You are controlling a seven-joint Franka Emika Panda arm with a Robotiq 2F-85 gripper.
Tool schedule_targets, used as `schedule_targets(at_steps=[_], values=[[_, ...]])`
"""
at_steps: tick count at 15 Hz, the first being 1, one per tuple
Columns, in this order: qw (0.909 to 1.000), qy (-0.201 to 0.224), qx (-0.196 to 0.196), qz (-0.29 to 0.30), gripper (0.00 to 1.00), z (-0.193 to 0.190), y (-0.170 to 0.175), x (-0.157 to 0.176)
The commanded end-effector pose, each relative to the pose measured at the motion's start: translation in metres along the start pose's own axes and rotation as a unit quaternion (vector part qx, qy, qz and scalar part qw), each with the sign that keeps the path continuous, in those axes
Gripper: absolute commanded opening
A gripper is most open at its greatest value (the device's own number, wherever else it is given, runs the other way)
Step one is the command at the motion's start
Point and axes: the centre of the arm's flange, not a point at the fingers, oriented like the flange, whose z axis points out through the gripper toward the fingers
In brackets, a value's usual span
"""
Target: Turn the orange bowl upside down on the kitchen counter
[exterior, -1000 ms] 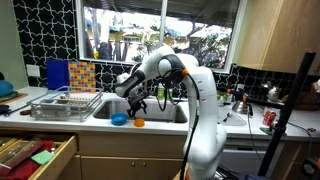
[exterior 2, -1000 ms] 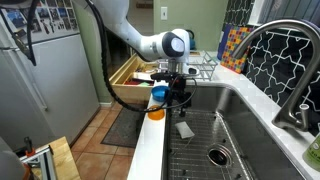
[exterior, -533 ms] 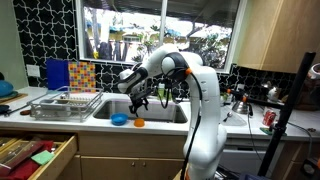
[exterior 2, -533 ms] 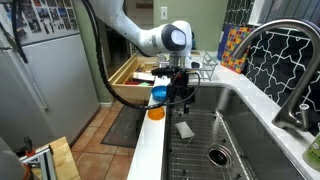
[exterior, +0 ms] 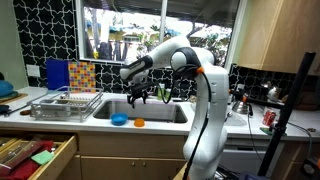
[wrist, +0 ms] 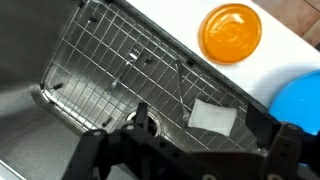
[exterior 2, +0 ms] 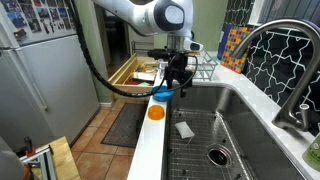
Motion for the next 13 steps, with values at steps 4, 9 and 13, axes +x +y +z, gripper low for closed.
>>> schedule_targets(at_steps=[4, 9, 13], values=[[0.9898, 0.052, 0.106, 0.081, 1.0, -0.049, -0.035, -0.054], [0.9875, 0.081, 0.111, 0.077, 1.0, -0.074, -0.042, -0.052], [0.9872, 0.085, 0.112, 0.076, 1.0, -0.077, -0.043, -0.054]])
